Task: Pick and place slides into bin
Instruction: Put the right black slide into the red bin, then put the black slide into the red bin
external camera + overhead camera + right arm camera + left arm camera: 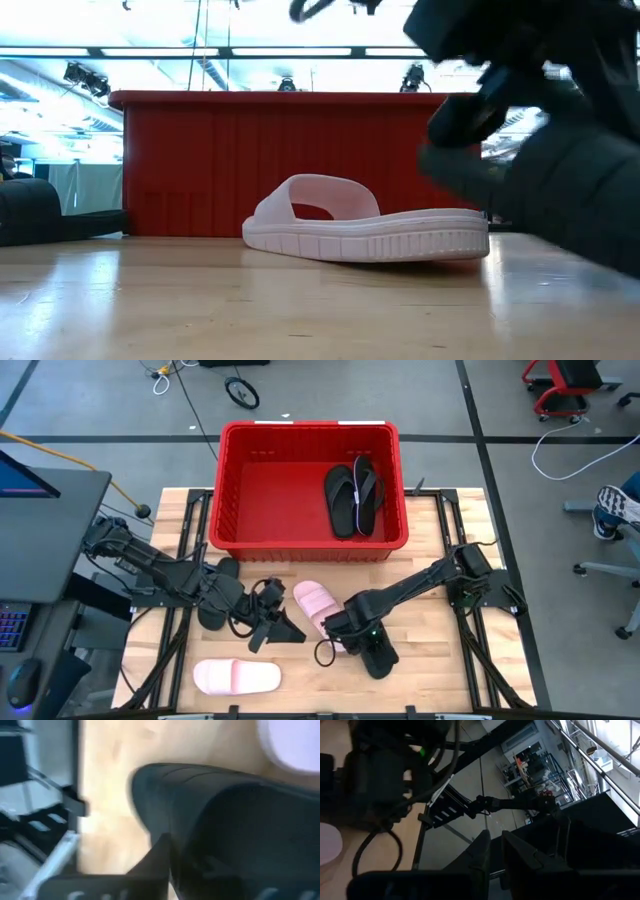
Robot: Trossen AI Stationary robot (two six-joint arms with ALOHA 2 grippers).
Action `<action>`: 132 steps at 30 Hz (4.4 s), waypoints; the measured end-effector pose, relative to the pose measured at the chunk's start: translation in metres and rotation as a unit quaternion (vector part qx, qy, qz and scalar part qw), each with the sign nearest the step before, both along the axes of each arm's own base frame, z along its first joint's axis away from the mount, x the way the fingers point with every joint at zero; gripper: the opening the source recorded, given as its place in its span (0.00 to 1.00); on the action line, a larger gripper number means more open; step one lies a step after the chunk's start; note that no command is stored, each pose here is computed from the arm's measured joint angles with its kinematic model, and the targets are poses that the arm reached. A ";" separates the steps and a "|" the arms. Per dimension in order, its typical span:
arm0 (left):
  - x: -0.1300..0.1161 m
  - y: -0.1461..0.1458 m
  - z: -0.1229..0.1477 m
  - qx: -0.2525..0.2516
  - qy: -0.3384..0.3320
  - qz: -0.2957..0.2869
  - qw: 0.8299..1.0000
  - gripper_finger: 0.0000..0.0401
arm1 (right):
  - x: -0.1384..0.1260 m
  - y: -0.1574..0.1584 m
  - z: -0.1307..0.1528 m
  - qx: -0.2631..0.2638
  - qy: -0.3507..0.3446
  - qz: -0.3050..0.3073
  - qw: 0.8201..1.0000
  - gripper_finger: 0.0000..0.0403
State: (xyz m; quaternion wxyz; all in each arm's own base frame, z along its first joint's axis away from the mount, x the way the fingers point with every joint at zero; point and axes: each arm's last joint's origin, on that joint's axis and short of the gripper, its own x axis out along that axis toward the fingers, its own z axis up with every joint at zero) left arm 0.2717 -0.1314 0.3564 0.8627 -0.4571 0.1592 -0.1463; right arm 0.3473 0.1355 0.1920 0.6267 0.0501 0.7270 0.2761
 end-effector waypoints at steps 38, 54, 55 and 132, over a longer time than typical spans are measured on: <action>0.017 0.063 0.046 0.078 -0.267 0.144 0.950 0.02 | -0.079 -0.205 0.227 -0.021 -0.408 -0.651 0.639 0.03; 0.014 0.065 0.055 0.107 -0.319 0.171 0.926 0.02 | 0.011 -0.288 0.078 -0.015 -0.117 -0.765 0.633 0.04; 0.014 0.065 0.055 0.104 -0.320 0.171 0.926 0.02 | 0.012 -0.290 0.072 -0.016 -0.101 -0.772 0.627 0.04; -0.083 0.059 -0.093 0.362 0.582 -0.016 0.728 0.55 | -0.050 -0.124 0.189 -0.106 -0.374 -0.458 0.800 0.37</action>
